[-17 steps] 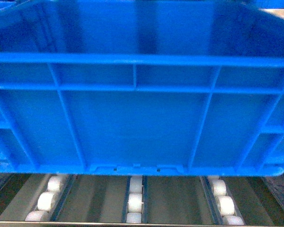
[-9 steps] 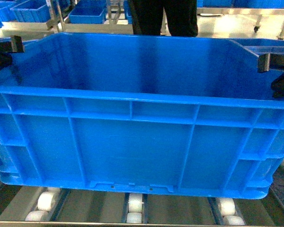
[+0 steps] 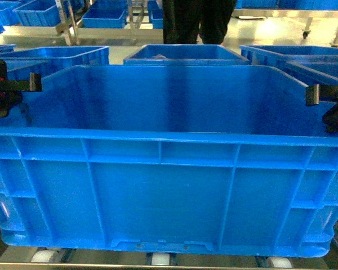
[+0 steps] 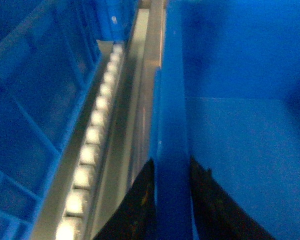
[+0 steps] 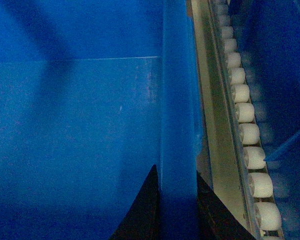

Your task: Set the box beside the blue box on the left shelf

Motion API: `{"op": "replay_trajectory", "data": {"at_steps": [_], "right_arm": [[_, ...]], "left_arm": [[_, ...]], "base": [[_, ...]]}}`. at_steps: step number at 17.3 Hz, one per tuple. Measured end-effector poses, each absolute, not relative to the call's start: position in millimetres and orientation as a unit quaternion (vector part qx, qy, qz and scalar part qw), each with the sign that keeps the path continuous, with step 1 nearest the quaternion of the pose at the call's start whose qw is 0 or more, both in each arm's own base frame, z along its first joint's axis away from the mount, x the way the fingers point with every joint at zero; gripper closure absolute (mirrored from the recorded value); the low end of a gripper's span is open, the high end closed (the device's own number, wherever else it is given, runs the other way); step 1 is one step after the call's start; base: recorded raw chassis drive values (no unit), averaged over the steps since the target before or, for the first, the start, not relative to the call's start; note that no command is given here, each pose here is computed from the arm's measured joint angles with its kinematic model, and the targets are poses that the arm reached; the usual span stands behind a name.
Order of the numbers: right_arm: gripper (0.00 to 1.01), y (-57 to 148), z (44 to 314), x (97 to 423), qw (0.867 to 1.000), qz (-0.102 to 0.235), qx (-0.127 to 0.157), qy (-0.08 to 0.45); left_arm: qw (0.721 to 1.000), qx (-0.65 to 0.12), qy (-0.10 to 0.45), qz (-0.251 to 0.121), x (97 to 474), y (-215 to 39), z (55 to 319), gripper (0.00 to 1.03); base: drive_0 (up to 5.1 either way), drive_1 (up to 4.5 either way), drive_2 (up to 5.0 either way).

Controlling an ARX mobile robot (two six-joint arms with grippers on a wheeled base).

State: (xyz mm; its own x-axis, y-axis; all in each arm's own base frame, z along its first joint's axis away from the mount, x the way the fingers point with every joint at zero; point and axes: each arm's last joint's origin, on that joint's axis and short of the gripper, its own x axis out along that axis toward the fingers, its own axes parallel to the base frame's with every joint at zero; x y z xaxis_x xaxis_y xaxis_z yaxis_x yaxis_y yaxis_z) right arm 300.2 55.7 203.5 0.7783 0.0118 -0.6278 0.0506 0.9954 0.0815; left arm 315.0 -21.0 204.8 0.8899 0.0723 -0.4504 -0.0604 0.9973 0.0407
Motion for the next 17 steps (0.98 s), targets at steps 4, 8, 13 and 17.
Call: {"op": "replay_trajectory", "data": {"at_steps": [4, 8, 13, 17], "right_arm": [[0.92, 57.8, 203.4, 299.5, 0.941, -0.006, 0.040, 0.337], [0.81, 57.2, 202.8, 299.1, 0.940, -0.005, 0.023, 0.340], [0.28, 51.4, 203.2, 300.0, 0.942, -0.026, -0.015, 0.336], [0.04, 51.1, 203.3, 300.1, 0.942, -0.029, -0.016, 0.335]], "left_arm": [[0.980, 0.015, 0.186, 0.072, 320.2, -12.1, 222.9, 0.40], [0.980, 0.016, 0.188, 0.065, 320.1, -14.9, 222.5, 0.03], [0.980, 0.015, 0.187, 0.066, 320.1, -14.4, 222.6, 0.05], [0.980, 0.015, 0.187, 0.066, 320.1, -14.4, 222.6, 0.05]], "base": [[0.0, 0.00, 0.0], [0.0, 0.00, 0.0], [0.0, 0.00, 0.0], [0.0, 0.00, 0.0]]}}
